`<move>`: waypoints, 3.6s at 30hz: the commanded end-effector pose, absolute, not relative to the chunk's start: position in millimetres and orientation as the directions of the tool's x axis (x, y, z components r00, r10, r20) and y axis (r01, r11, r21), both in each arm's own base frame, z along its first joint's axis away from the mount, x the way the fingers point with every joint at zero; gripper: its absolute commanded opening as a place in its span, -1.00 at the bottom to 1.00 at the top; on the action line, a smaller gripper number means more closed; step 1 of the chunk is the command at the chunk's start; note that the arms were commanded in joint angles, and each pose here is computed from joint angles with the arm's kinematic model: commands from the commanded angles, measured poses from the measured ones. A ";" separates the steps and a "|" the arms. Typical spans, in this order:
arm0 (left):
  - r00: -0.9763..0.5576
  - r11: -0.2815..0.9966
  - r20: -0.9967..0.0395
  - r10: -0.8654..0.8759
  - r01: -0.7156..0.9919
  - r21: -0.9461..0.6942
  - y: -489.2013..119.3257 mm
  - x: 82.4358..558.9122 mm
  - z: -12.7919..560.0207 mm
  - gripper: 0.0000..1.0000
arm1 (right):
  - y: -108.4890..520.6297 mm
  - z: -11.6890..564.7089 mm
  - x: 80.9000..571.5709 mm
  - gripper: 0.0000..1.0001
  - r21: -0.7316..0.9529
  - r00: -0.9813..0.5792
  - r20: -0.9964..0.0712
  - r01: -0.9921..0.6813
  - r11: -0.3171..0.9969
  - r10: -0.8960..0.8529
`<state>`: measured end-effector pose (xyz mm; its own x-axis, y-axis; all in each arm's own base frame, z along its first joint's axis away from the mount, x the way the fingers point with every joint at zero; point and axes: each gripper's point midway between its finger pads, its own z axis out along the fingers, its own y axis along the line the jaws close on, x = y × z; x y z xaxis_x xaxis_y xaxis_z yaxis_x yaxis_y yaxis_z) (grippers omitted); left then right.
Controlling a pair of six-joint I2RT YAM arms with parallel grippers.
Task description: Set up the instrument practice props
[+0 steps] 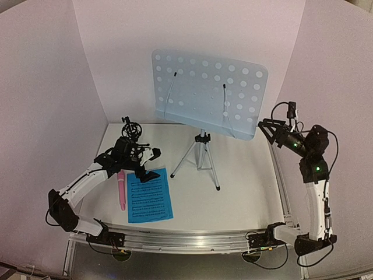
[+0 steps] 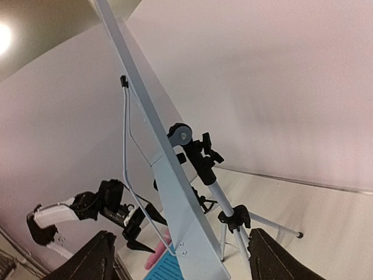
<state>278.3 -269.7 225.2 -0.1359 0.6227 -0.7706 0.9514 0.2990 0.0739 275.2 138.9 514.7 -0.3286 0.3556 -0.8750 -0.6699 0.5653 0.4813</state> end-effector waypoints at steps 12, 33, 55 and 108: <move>-0.366 0.385 -0.325 0.872 0.923 -0.006 -164.2 200.3 119.2 0.82 | 97.8 257.5 240.4 0.49 0.771 -0.728 -0.302 0.195 0.607 0.616; -0.384 0.426 -0.293 0.876 0.899 0.097 -151.3 223.6 91.2 0.51 | 432.5 141.6 173.6 0.38 0.484 -0.900 -0.395 -0.373 0.792 -0.183; -0.153 0.278 -0.369 0.917 0.908 0.313 -145.3 230.2 50.3 0.31 | 547.6 56.9 331.5 0.03 0.639 -0.943 -0.324 -0.156 0.754 0.079; -0.022 0.133 -0.324 0.946 0.936 0.325 -142.5 214.3 17.9 0.29 | 516.1 63.8 318.5 0.17 0.579 -0.934 -0.348 -0.147 0.802 0.080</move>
<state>212.3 -136.8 16.5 -0.0497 0.9527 -0.2999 0.9381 0.1476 0.3133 323.4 514.8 48.5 -0.9303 0.0636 -0.3612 -0.1613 0.8135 0.5587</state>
